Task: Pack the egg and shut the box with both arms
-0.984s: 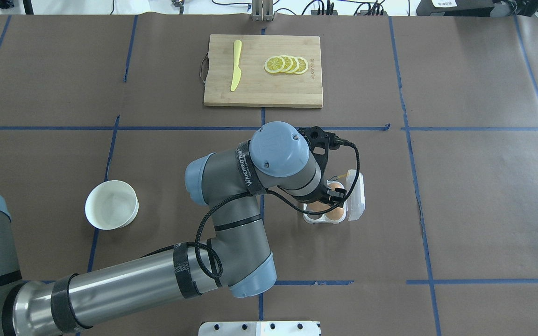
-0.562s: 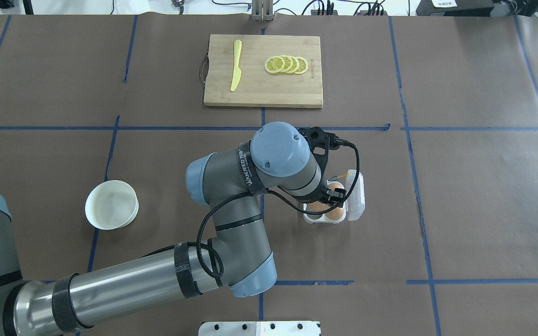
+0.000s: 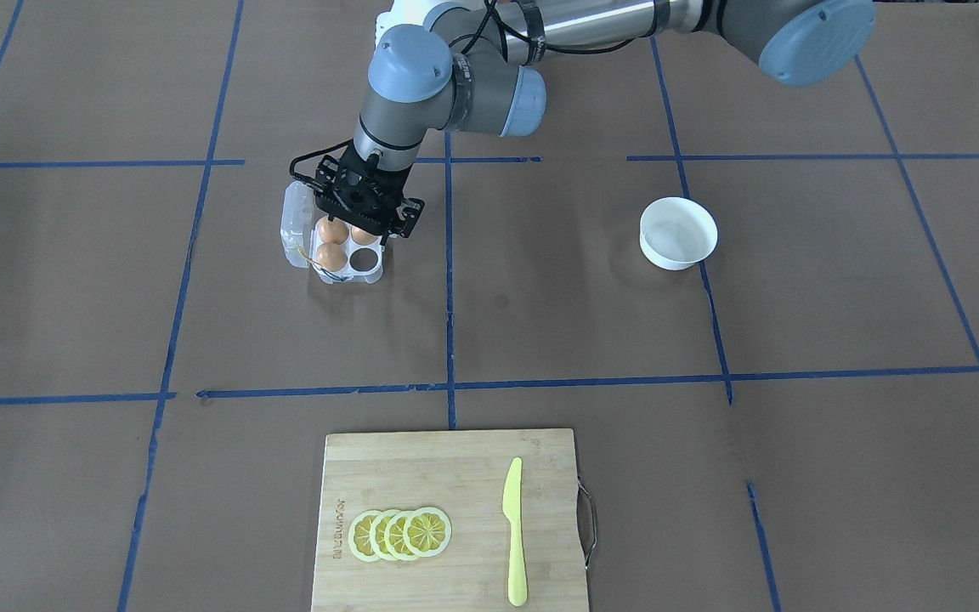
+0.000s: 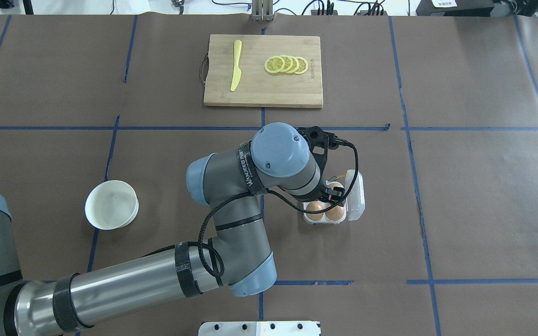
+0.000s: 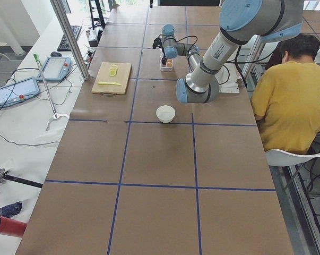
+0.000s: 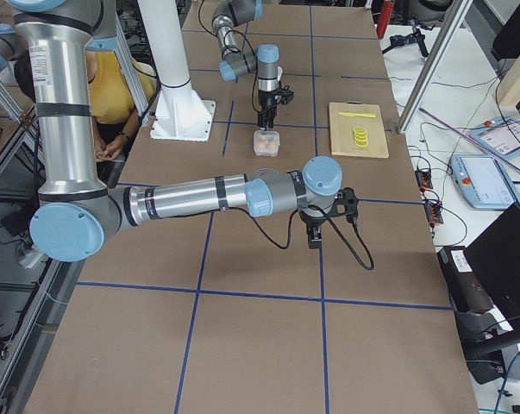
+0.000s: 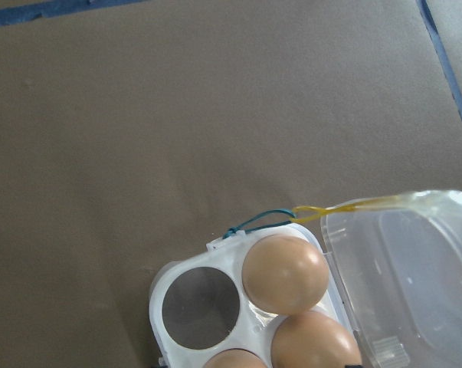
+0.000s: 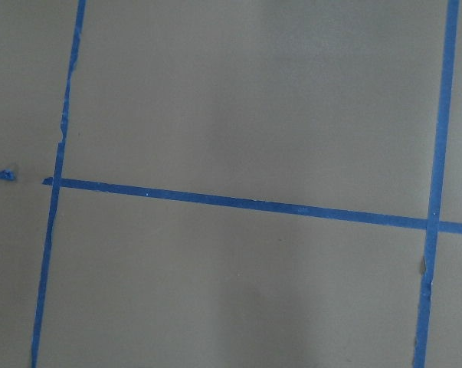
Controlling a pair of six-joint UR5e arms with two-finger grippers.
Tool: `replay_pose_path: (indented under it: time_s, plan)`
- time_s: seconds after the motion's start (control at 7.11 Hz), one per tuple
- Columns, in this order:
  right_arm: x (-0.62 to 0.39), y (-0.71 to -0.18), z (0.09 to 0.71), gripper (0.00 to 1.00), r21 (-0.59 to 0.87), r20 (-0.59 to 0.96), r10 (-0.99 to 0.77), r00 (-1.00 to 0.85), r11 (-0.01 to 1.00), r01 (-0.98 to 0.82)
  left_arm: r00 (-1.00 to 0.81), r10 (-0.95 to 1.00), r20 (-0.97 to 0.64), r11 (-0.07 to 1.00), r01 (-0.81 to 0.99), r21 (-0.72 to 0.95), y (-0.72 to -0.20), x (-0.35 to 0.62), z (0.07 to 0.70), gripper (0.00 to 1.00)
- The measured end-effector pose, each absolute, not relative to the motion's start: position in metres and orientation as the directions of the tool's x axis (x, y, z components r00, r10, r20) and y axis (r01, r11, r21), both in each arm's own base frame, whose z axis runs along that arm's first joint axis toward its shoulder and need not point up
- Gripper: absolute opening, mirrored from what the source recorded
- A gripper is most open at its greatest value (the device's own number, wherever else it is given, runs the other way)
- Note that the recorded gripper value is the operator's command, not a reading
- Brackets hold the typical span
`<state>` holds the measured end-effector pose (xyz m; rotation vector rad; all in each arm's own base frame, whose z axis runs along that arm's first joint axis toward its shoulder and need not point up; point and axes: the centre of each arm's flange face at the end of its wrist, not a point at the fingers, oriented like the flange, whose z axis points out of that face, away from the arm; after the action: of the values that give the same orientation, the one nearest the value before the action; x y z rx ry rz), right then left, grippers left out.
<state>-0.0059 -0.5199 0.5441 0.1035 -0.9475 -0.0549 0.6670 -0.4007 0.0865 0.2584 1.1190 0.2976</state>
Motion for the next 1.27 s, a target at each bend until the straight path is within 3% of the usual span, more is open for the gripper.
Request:
replay_pose_path:
  time_s: [0.42, 0.84, 1.27]
  plan:
    - [-0.05, -0.512, 0.491, 1.0, 0.017, 0.823, 0.025, 0.567, 0.997, -0.069, 0.415, 0.387, -0.824, 0.915, -0.06, 0.4, -0.471, 0.601, 0.09, 0.83]
    - [-0.165, -0.478, 0.419, 1.0, -0.04, 0.799, 0.101, 0.593, 0.993, -0.115, 0.445, 0.467, -0.764, 0.869, -0.072, 0.489, -0.538, 0.465, 0.164, 0.82]
    - [-0.275, -0.429, 0.391, 1.0, -0.018, 0.808, 0.085, 0.583, 0.993, -0.12, 0.546, 0.455, -0.704, 0.851, -0.032, 0.525, -0.58, 0.323, 0.256, 0.82]
